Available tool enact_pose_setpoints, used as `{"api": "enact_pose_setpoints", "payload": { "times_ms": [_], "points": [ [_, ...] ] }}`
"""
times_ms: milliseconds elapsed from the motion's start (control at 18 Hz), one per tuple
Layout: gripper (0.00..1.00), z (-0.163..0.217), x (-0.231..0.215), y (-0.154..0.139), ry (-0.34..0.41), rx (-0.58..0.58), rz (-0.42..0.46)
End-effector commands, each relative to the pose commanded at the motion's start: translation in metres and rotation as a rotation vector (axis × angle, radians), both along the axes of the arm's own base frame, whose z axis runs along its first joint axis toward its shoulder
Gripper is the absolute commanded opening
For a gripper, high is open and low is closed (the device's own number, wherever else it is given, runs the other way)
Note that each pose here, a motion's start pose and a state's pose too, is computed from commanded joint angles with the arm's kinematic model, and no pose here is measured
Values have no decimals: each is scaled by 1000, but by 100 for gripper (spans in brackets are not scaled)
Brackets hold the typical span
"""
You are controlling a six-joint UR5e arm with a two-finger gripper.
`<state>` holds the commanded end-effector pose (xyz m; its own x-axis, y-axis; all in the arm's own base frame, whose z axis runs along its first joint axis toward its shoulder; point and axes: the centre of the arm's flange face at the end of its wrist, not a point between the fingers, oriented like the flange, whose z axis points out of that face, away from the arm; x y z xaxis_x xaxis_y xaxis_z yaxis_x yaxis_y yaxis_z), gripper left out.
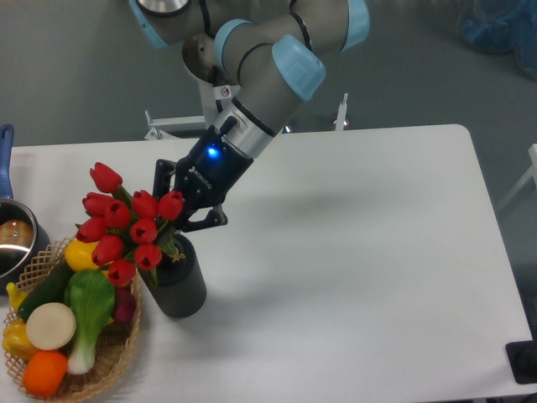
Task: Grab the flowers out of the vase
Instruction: 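Lift the gripped tulips straight up out of the grey vase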
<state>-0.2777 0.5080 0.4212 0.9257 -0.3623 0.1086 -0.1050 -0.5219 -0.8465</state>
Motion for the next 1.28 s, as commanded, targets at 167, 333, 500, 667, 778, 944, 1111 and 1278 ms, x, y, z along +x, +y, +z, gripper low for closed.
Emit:
{"api": "enact_pose_setpoints", "payload": {
  "times_ms": [167,333,500,667,778,944,1111,1278],
  "points": [
    [0,8,0,-1,-40,19,8],
    [0,14,-3,0,-50,20,21],
    [0,24,-7,0,-65,19,45],
    [0,36,-10,2,-92,20,70],
    [0,45,-15,0,-115,37,81],
    [0,54,-23,-5,-154,59,95],
    [0,63,-26,-6,-181,60,117],
    [0,71,-30,-5,-194,59,133]
  ]
}}
